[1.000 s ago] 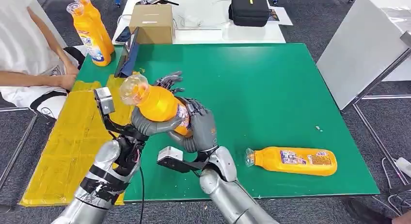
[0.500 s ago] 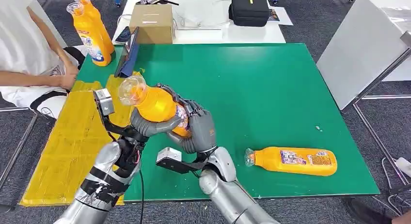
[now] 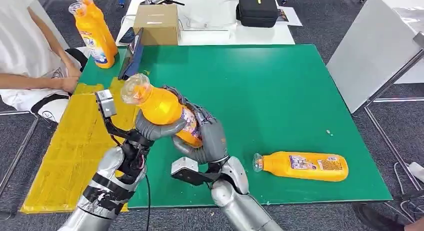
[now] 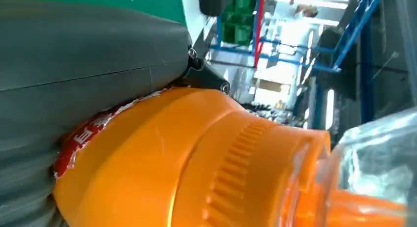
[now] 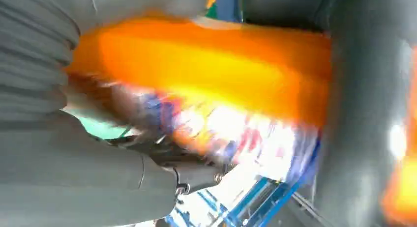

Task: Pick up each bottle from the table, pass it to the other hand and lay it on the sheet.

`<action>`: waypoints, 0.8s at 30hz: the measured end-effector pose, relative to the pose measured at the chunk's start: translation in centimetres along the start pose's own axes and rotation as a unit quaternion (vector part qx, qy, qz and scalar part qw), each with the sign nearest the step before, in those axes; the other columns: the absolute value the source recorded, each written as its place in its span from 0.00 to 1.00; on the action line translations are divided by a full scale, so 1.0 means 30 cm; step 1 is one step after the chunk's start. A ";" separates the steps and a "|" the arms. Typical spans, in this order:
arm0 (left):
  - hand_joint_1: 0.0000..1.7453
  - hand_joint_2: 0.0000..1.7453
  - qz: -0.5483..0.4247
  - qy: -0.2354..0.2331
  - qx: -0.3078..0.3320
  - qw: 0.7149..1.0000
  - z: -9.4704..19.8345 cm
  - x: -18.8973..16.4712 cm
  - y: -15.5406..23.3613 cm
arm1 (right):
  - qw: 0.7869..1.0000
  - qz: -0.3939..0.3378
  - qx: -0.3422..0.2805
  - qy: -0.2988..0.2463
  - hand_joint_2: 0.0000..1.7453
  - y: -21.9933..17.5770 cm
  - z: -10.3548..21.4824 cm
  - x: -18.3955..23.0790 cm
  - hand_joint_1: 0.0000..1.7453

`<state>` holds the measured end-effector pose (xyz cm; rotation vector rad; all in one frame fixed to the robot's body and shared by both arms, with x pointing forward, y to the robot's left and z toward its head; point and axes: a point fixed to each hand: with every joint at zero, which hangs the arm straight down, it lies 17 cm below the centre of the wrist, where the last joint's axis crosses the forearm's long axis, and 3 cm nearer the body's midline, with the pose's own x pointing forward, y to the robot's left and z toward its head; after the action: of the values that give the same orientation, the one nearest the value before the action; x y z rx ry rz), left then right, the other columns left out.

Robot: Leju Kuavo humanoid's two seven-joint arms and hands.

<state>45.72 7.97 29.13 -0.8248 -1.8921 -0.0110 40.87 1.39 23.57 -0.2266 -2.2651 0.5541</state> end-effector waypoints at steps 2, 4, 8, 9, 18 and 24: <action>1.00 1.00 -0.011 -0.009 0.031 0.999 0.007 0.028 0.074 | 0.999 -0.021 -0.023 -0.013 1.00 -0.076 0.004 0.048 0.00; 1.00 1.00 -0.042 -0.015 0.069 0.997 0.017 0.051 0.167 | 0.998 -0.025 -0.049 -0.031 1.00 -0.160 0.008 0.094 0.00; 1.00 1.00 -0.119 -0.032 0.140 0.982 0.031 0.108 0.317 | 0.993 -0.030 -0.094 -0.068 1.00 -0.297 0.026 0.192 0.00; 1.00 1.00 -0.163 -0.039 0.170 0.971 0.037 0.131 0.369 | 0.991 -0.047 -0.102 -0.069 1.00 -0.325 0.031 0.206 0.00; 1.00 1.00 -0.245 -0.064 0.232 0.939 0.061 0.220 0.500 | 0.985 -0.083 -0.129 -0.083 1.00 -0.443 0.059 0.265 0.00; 1.00 1.00 -0.536 -0.123 0.297 0.781 0.110 0.381 0.540 | 0.969 -0.202 -0.126 -0.072 1.00 -0.482 0.065 0.257 0.00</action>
<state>49.16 27.67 31.24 0.7723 -2.1792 -0.0080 34.35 -9.56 34.05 0.1576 -2.4312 0.0698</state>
